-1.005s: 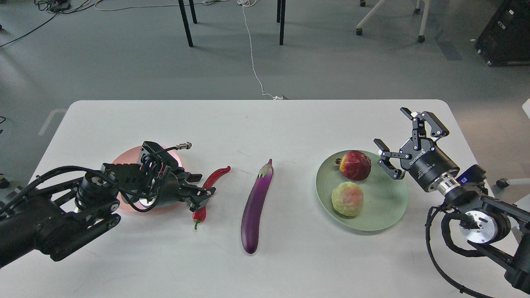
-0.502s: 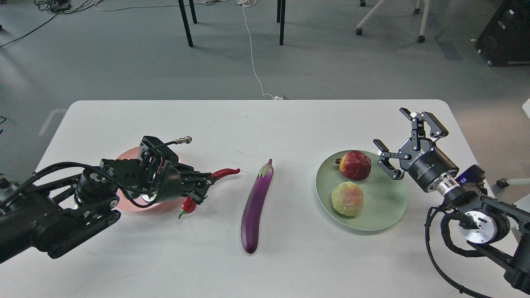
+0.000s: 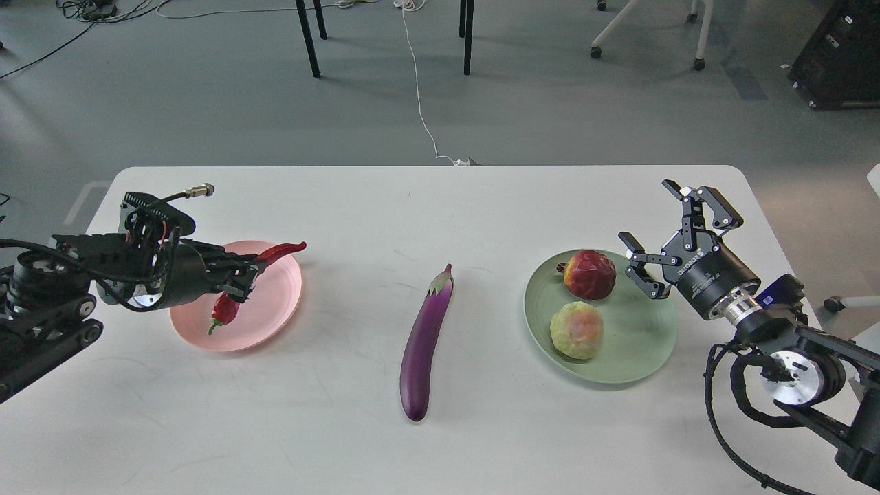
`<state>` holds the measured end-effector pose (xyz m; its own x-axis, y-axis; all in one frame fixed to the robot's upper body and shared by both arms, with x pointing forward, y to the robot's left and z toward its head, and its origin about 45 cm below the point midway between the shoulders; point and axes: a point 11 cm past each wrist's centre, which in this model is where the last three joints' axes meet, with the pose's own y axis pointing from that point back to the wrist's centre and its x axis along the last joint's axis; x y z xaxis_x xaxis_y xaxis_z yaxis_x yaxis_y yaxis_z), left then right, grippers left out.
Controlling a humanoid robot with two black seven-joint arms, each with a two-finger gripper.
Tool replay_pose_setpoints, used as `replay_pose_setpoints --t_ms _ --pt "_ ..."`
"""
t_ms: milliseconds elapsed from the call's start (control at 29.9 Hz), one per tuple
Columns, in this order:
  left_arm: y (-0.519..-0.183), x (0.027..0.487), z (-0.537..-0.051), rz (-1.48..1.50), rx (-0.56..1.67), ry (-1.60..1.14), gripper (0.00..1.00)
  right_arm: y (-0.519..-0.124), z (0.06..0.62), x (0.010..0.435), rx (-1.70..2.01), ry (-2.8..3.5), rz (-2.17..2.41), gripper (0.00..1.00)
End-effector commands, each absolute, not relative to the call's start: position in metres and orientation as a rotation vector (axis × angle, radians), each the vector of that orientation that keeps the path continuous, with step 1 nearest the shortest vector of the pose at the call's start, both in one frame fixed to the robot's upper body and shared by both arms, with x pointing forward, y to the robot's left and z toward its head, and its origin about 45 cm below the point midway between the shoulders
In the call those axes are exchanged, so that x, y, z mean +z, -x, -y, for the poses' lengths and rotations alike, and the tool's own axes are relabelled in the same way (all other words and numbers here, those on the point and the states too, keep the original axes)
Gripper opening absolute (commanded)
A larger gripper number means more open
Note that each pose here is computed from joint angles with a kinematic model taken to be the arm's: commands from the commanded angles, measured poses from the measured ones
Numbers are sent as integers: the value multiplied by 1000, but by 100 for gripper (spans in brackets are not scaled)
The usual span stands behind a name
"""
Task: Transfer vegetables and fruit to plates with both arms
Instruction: 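Grasp the chili pepper and lay it on the pink plate, then release the pepper and move the left gripper to the purple eggplant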
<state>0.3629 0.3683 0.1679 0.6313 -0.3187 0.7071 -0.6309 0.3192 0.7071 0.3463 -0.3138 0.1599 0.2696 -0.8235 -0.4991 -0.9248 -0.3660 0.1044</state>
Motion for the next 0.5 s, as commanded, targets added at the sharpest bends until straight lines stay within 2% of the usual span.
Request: replay_pose_setpoints --t_ms 0,100,268,368,469 --pt "-367 163 -387 912 290 -1318 28 -346 313 160 717 2332 -1632 98" --pt "-367 162 -390 908 292 -1327 51 -346 316 161 711 2334 -1636 98" --pt "-364 160 -392 901 288 -1329 71 -346 317 161 709 2334 -1639 98" --pt "-365 165 -384 921 283 -1305 72 -346 316 161 711 2334 -1636 98" --pt "-367 182 -348 965 286 -1198 72 -346 316 161 711 2334 -1636 98"
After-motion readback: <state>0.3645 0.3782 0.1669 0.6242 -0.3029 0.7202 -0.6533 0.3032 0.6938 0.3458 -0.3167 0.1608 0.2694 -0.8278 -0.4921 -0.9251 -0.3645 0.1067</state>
